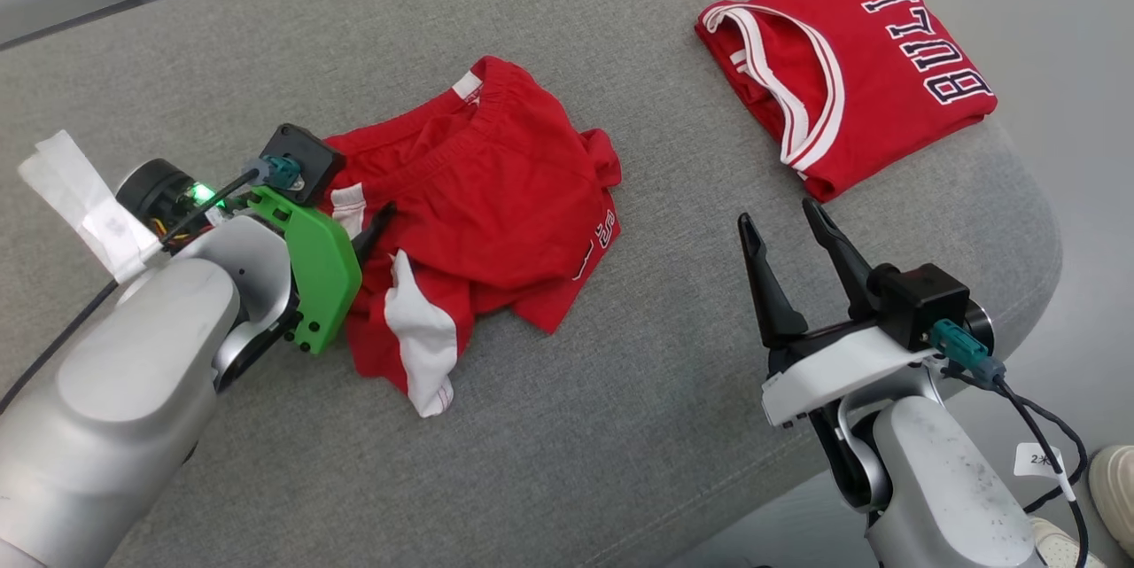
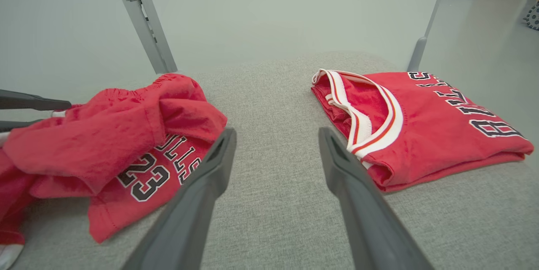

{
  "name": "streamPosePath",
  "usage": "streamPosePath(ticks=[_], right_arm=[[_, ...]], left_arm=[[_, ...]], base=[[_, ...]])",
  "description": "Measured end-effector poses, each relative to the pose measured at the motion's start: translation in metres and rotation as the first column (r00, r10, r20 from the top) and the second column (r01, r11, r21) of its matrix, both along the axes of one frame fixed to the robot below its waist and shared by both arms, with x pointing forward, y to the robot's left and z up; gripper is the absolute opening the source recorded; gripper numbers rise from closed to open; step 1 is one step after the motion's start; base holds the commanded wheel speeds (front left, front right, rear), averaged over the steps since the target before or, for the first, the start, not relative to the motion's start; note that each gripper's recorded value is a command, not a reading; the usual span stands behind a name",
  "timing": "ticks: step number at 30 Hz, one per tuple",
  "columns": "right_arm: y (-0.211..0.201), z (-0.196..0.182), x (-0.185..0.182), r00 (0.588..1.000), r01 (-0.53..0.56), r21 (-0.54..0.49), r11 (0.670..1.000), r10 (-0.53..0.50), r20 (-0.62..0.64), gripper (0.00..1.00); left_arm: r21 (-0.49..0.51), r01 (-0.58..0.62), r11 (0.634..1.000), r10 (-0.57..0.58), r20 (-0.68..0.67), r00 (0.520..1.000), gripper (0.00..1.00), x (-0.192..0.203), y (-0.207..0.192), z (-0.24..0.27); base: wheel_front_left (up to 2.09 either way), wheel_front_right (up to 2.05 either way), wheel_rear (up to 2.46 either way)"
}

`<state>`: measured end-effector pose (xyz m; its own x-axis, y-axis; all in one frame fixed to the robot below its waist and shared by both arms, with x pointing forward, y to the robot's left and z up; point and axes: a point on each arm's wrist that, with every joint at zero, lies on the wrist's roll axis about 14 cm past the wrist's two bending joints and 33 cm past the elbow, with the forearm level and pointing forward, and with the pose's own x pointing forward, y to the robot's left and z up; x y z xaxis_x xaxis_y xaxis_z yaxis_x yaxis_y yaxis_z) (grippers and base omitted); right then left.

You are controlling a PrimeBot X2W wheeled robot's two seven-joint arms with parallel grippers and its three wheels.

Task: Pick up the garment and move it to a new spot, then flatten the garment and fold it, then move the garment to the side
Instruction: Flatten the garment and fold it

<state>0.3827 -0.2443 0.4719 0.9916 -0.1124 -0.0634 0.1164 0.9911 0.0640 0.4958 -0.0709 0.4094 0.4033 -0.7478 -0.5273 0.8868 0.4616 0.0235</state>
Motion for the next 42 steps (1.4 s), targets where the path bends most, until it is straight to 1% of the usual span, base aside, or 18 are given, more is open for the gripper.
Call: streamPosePath(ticks=[6, 8, 11, 13, 16, 18, 20, 22, 26, 27, 30, 31, 33, 34, 36, 39, 40, 42], right_arm=[[0.001, -0.005, 0.002, 1.0, -0.003, 0.001, 1.0, 0.003, -0.013, 1.0], [0.001, -0.006, 0.003, 1.0, -0.002, 0.004, 1.0, 0.002, -0.015, 1.0], [0.001, -0.005, 0.005, 1.0, -0.005, 0.004, 1.0, 0.005, -0.011, 1.0], [0.001, -0.004, 0.006, 1.0, -0.005, 0.005, 1.0, 0.005, -0.007, 1.0], [0.003, -0.002, 0.007, 1.0, -0.01, 0.004, 1.0, 0.01, 0.001, 1.0], [0.004, 0.0, 0.009, 1.0, -0.016, 0.003, 1.0, 0.016, 0.007, 1.0], [0.006, 0.001, 0.01, 1.0, -0.024, 0.005, 1.0, 0.024, 0.014, 1.0], [0.01, 0.003, 0.012, 0.999, -0.034, 0.008, 0.999, 0.034, 0.022, 1.0], [0.017, 0.009, 0.014, 0.998, -0.054, 0.014, 0.998, 0.053, 0.038, 1.0], [0.019, 0.011, 0.014, 0.997, -0.059, 0.016, 0.998, 0.059, 0.045, 1.0], [0.022, 0.016, 0.013, 0.996, -0.068, 0.02, 0.997, 0.067, 0.06, 1.0], [0.023, 0.017, 0.013, 0.996, -0.071, 0.022, 0.997, 0.069, 0.064, 1.0], [0.025, 0.02, 0.013, 0.995, -0.077, 0.024, 0.997, 0.075, 0.071, 1.0], [0.026, 0.021, 0.014, 0.994, -0.08, 0.026, 0.996, 0.077, 0.077, 1.0], [0.028, 0.022, 0.014, 0.993, -0.084, 0.031, 0.996, 0.082, 0.081, 1.0], [0.032, 0.02, 0.013, 0.993, -0.092, 0.041, 0.995, 0.089, 0.078, 1.0], [0.033, 0.021, 0.014, 0.992, -0.096, 0.042, 0.995, 0.092, 0.081, 1.0], [0.038, 0.022, 0.016, 0.991, -0.108, 0.046, 0.993, 0.103, 0.087, 1.0]], left_arm=[[0.066, 0.042, 0.997, -0.038, -0.061, 0.997, 1.0, -0.011, -0.002, -0.025], [0.081, 0.057, 0.995, -0.05, -0.087, 0.995, 0.0, -0.015, -0.004, -0.029], [0.073, 0.073, 0.995, -0.065, -0.103, 0.993, 0.0, -0.021, -0.008, -0.029], [0.037, 0.072, 0.997, -0.068, -0.099, 0.993, 0.0, -0.022, -0.014, -0.023], [-0.053, 0.053, 0.997, -0.056, -0.063, 0.996, 0.0, -0.015, -0.023, -0.003], [-0.161, 0.021, 0.987, -0.029, -0.044, 0.999, 0.0, -0.008, -0.034, 0.02], [-0.288, -0.019, 0.957, 0.006, -0.046, 0.999, 0.0, -0.003, -0.045, 0.048], [-0.432, -0.059, 0.9, 0.035, -0.063, 0.997, 0.0, 0.0, -0.058, 0.082], [-0.606, -0.083, 0.791, 0.059, -0.059, 0.997, 0.0, 0.002, -0.073, 0.141], [-0.642, -0.096, 0.761, 0.058, -0.081, 0.995, 0.0, 0.001, -0.076, 0.154], [-0.707, -0.09, 0.701, 0.042, -0.085, 0.995, 0.0, -0.008, -0.085, 0.186], [-0.733, -0.101, 0.672, 0.052, -0.089, 0.995, 0.0, -0.008, -0.088, 0.2], [-0.778, -0.139, 0.612, 0.082, -0.112, 0.99, 0.0, -0.007, -0.089, 0.222], [-0.801, -0.175, 0.573, 0.1, -0.143, 0.985, 0.0, -0.006, -0.088, 0.232], [-0.814, -0.255, 0.522, 0.147, -0.209, 0.967, 0.0, -0.001, -0.084, 0.238], [-0.773, -0.379, 0.509, 0.244, -0.292, 0.925, 0.0, 0.009, -0.068, 0.216], [-0.749, -0.418, 0.513, 0.274, -0.319, 0.907, 0.0, 0.011, -0.062, 0.203], [-0.673, -0.494, 0.55, 0.346, -0.355, 0.869, 0.0, 0.013, -0.044, 0.165]], base=[[0.0, 0.0, 0.0], [0.0, 0.0, 0.0], [0.0, 0.0, 0.0], [0.0, 0.0, 0.0], [0.0, 0.0, 0.0], [0.0, 0.0, 0.0], [0.0, 0.0, 0.0], [0.0, 0.0, 0.0], [0.0, 0.0, 0.0], [0.0, 0.0, 0.0], [0.0, 0.0, 0.0], [0.0, 0.0, 0.0], [0.0, 0.0, 0.0], [0.0, 0.0, 0.0], [0.0, 0.0, 0.0], [0.0, 0.0, 0.0], [0.0, 0.0, 0.0], [0.0, 0.0, 0.0]])
